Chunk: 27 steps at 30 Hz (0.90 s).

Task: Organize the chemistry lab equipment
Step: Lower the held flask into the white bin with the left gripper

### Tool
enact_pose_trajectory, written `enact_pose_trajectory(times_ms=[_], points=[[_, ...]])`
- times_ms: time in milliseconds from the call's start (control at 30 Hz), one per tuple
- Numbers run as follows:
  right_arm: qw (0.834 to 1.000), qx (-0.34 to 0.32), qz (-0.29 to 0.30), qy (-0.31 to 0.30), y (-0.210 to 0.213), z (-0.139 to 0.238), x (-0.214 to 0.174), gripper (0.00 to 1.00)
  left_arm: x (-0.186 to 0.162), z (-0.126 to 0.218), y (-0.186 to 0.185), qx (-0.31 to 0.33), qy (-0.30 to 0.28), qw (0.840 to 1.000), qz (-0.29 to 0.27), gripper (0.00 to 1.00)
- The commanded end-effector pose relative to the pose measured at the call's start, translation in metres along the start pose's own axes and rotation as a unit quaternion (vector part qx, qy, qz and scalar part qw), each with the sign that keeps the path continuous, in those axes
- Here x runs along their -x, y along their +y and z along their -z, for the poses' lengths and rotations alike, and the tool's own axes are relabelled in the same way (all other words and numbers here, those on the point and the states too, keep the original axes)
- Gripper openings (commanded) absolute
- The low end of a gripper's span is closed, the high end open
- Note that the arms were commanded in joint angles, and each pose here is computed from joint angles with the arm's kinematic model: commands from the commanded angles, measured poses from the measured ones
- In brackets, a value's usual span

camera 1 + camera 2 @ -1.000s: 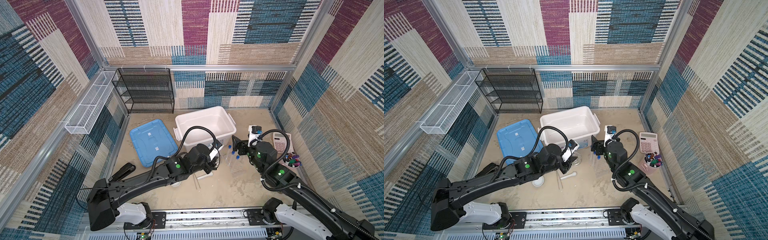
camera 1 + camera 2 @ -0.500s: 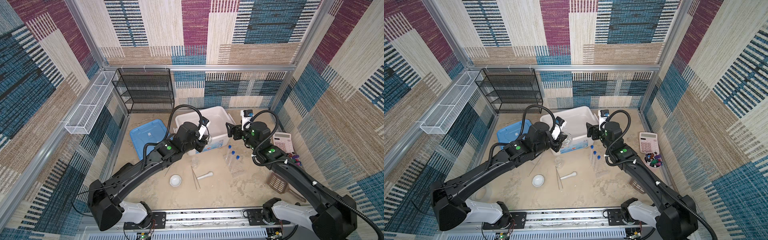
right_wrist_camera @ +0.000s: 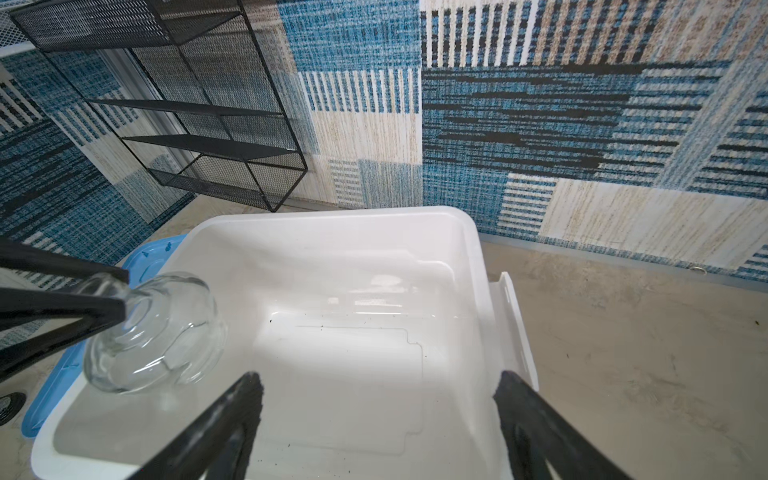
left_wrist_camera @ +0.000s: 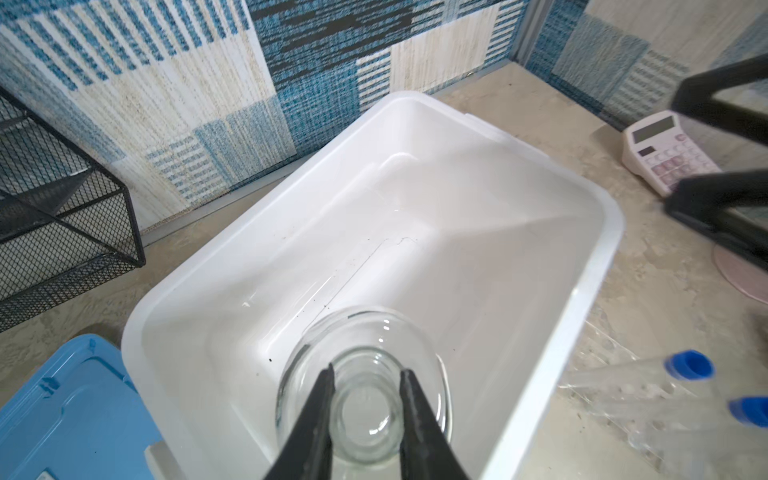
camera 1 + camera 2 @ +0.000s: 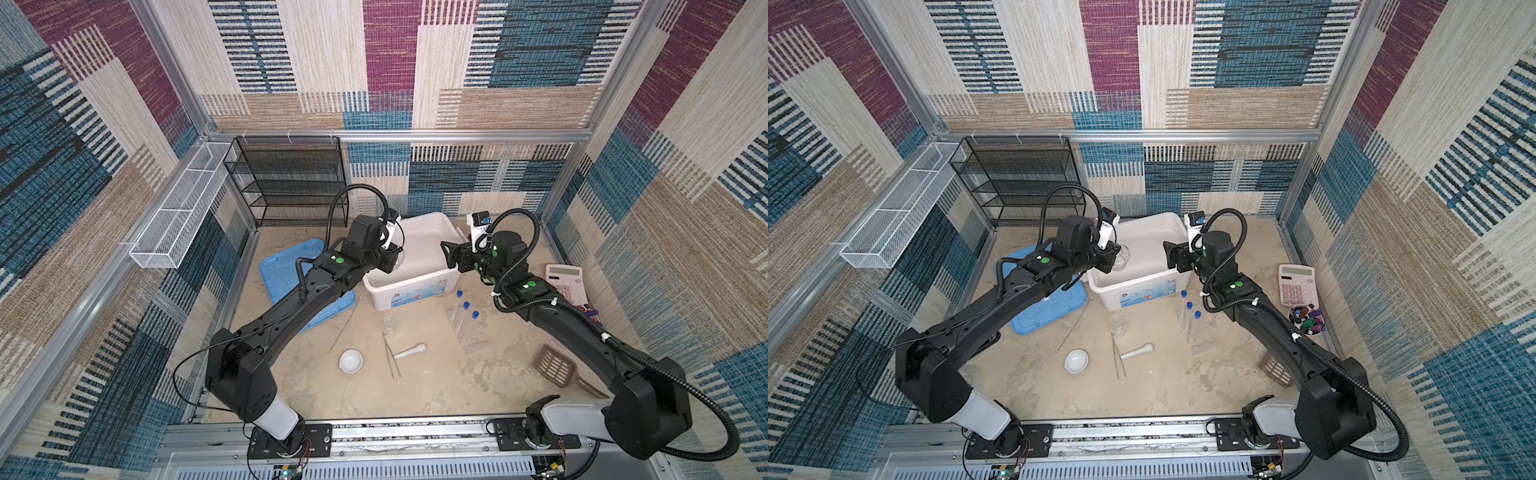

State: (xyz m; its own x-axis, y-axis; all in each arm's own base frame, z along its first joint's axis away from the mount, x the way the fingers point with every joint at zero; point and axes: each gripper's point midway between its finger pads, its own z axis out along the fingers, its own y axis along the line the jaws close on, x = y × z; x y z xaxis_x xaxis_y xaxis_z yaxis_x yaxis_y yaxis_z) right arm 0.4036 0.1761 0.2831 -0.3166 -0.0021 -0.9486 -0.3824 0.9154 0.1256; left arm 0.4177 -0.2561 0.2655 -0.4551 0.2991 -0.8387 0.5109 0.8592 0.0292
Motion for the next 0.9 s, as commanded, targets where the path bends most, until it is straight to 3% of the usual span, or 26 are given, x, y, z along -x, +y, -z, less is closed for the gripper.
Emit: enact_pose_trajectory(times_ms=[0, 500, 867], points=[[1.0, 0.012, 0.008, -0.015, 0.004, -0.003, 0.01, 0.9, 0.0, -0.018, 0.014, 0.007, 0.01, 1.0, 0.027, 0.17], [1.0, 0.016, 0.008, -0.001, 0.0, -0.021, 0.009, 0.9, -0.015, -0.104, 0.042, 0.037, 0.043, 0.996, 0.073, 0.17], [1.0, 0.013, 0.004, 0.002, -0.005, -0.02, 0.002, 0.9, -0.03, -0.131, 0.047, 0.044, 0.058, 0.99, 0.117, 0.17]])
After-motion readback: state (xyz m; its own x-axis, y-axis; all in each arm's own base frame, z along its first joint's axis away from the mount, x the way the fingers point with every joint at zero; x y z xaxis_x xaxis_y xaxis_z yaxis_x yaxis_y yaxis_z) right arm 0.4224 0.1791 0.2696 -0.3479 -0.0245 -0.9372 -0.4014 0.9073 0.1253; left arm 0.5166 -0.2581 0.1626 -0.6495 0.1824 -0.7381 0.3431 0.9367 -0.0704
